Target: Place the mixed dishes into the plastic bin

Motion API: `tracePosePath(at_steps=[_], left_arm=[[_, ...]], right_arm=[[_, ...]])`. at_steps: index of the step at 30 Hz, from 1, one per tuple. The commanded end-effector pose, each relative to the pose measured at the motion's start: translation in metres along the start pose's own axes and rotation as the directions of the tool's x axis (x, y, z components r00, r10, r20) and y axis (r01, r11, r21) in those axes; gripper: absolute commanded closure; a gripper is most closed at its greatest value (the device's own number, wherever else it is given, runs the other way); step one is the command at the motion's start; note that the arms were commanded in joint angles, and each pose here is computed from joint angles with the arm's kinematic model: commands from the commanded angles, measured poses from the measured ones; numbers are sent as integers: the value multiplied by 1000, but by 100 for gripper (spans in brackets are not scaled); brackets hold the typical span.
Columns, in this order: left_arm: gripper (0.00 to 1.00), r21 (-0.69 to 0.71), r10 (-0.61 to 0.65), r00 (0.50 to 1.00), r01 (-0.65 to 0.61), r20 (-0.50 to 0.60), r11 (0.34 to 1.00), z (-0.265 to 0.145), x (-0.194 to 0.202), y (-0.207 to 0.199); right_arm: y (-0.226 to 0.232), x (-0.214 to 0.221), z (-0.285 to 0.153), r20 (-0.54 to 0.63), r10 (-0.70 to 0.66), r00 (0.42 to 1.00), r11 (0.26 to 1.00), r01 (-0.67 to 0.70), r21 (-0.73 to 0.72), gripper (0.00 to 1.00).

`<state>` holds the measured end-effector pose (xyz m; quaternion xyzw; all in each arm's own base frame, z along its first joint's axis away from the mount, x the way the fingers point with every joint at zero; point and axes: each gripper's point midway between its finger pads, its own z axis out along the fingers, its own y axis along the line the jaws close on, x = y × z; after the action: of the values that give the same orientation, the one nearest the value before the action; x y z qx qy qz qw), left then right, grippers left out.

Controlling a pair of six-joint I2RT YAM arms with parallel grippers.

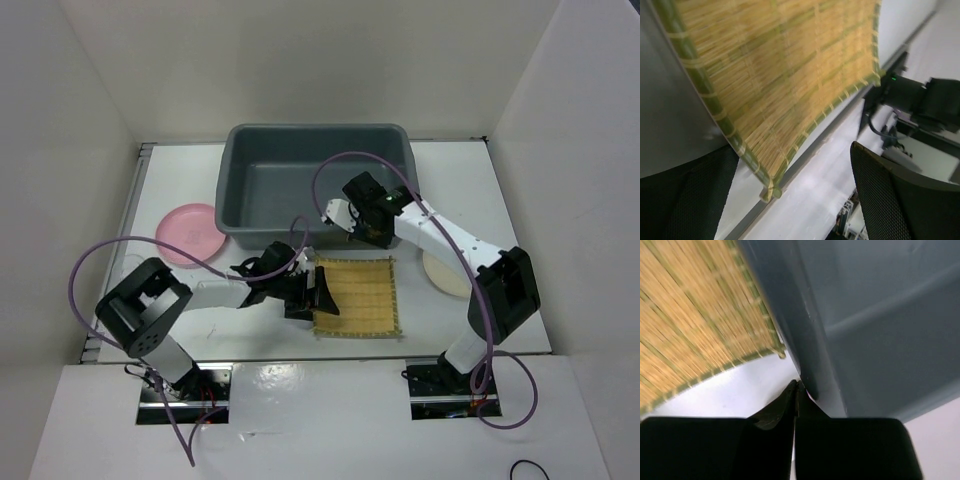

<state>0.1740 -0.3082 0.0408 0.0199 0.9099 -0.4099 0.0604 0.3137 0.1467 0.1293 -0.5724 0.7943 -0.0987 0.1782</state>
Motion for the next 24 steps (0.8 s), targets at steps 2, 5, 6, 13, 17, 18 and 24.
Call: tracePosePath(at_steps=[2, 5, 6, 13, 17, 18, 24], left_arm=[[0, -33, -70, 997, 69, -31, 997, 26, 21, 43], [0, -26, -87, 995, 86, -57, 996, 30, 32, 50], [0, -17, -81, 995, 80, -51, 997, 30, 31, 48], [0, -21, -103, 992, 102, -66, 995, 38, 40, 54], [0, -26, -146, 987, 144, -67, 989, 41, 46, 64], [0, -27, -146, 987, 144, -67, 989, 41, 46, 64], [0, -36, -169, 983, 167, -71, 985, 45, 46, 67]], right_arm=[[-33, -26, -14, 106, 26, 994, 992, -38, 118, 100], [-43, -21, -17, 113, 51, 992, 989, -66, 135, 100], [-44, -19, -20, 125, 71, 990, 987, -88, 135, 100], [3, 18, -24, 67, 12, 998, 1000, -12, -6, 100], [51, 51, -24, 28, -108, 994, 990, 110, -90, 100], [59, 55, -25, 48, -106, 993, 988, 111, -106, 100], [77, 67, -17, 38, -120, 992, 980, 124, -158, 100]])
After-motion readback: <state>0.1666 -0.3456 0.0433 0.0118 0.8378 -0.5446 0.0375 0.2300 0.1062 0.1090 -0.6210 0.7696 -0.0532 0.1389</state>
